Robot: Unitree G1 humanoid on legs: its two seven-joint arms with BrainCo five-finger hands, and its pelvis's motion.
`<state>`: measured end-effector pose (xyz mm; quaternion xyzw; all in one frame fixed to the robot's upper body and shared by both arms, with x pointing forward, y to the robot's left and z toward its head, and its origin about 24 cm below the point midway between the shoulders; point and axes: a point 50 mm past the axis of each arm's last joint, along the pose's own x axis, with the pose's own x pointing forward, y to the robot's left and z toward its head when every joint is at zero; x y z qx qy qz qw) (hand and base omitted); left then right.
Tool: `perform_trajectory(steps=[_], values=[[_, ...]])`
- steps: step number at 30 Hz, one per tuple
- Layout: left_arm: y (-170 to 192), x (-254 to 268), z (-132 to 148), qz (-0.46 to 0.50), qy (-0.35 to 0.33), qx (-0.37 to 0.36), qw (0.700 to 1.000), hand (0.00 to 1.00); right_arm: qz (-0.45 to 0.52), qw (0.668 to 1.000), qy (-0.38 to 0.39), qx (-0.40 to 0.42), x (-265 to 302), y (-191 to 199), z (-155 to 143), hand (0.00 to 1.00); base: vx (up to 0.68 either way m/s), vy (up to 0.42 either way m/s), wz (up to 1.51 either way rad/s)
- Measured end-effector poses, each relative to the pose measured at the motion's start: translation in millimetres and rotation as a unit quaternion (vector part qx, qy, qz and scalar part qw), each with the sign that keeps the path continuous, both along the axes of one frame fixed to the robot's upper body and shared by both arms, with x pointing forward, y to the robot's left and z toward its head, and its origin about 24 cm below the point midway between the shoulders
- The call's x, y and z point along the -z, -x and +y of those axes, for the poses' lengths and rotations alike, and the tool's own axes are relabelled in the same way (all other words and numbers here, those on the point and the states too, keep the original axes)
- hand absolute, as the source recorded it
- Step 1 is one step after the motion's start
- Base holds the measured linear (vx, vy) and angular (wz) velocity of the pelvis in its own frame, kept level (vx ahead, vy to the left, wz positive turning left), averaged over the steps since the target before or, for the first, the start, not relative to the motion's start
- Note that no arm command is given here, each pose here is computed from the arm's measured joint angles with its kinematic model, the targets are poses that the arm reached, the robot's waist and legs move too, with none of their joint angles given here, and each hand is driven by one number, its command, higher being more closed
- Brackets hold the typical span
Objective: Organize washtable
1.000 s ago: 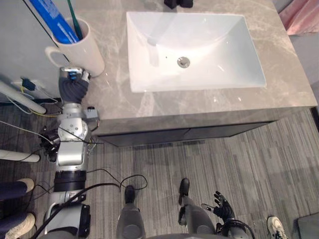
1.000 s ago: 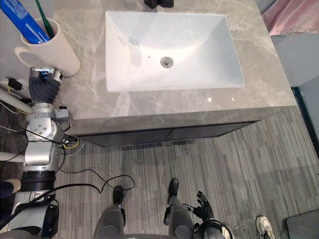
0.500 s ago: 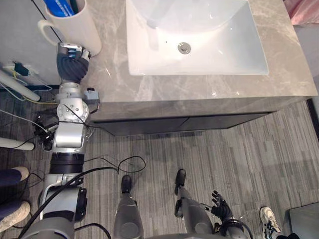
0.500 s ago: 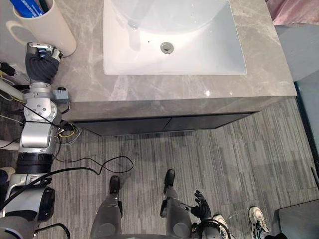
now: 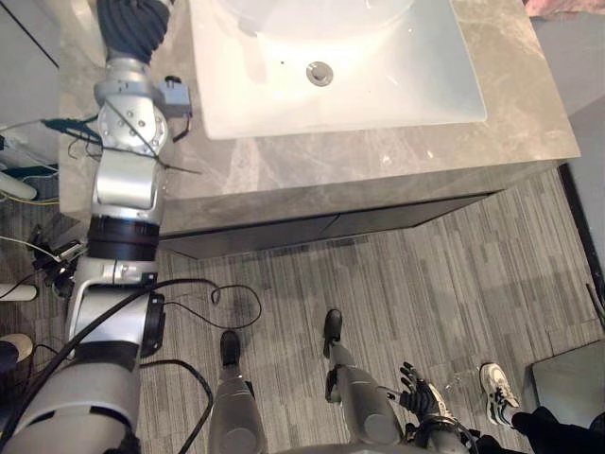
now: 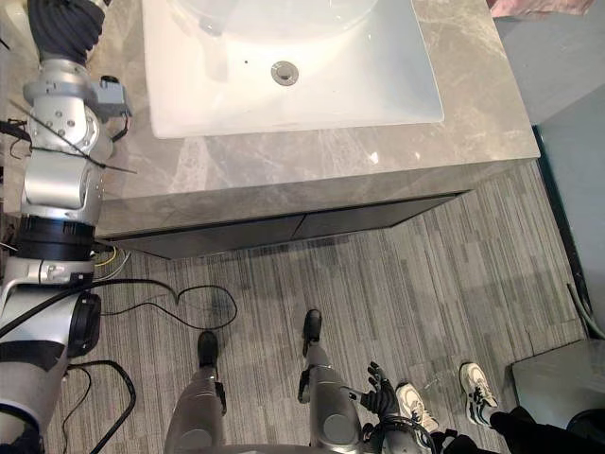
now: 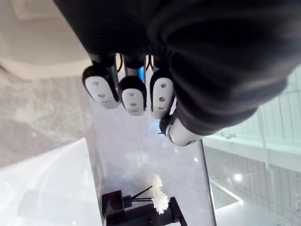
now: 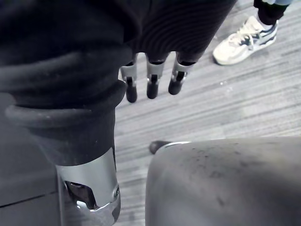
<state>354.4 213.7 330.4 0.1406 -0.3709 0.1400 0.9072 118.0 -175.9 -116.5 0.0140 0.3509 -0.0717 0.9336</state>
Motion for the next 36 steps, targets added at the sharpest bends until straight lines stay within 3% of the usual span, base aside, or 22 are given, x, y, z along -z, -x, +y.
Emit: perform_trajectory(steps=[20,30,33,36], values=[[-3.6,-5.7,-0.2,0.007,-0.012,-0.006,1.000,1.00,-0.006,1.000,-0.001,-0.004,-0.8,-0.2,-1.2,0.00,0.00,-0.001,0.00],[46.7,47.3,-32.2,-0.022,-0.046,0.114,0.992,1.00,0.027,0.999,0.016,0.024,7.5,12.6,-22.0,0.00,0.03,-0.004,0.10],[72.9,55.0,-24.3,-0.050,-0.039,0.136,0.989,1.00,0.040,0.998,0.025,0.033,9.9,18.4,-31.1,0.00,0.09,-0.003,0.22],[108.0,61.4,0.6,-0.088,-0.028,0.101,0.991,1.00,0.052,0.997,0.029,0.045,12.2,24.5,-37.3,0.00,0.06,-0.010,0.20]])
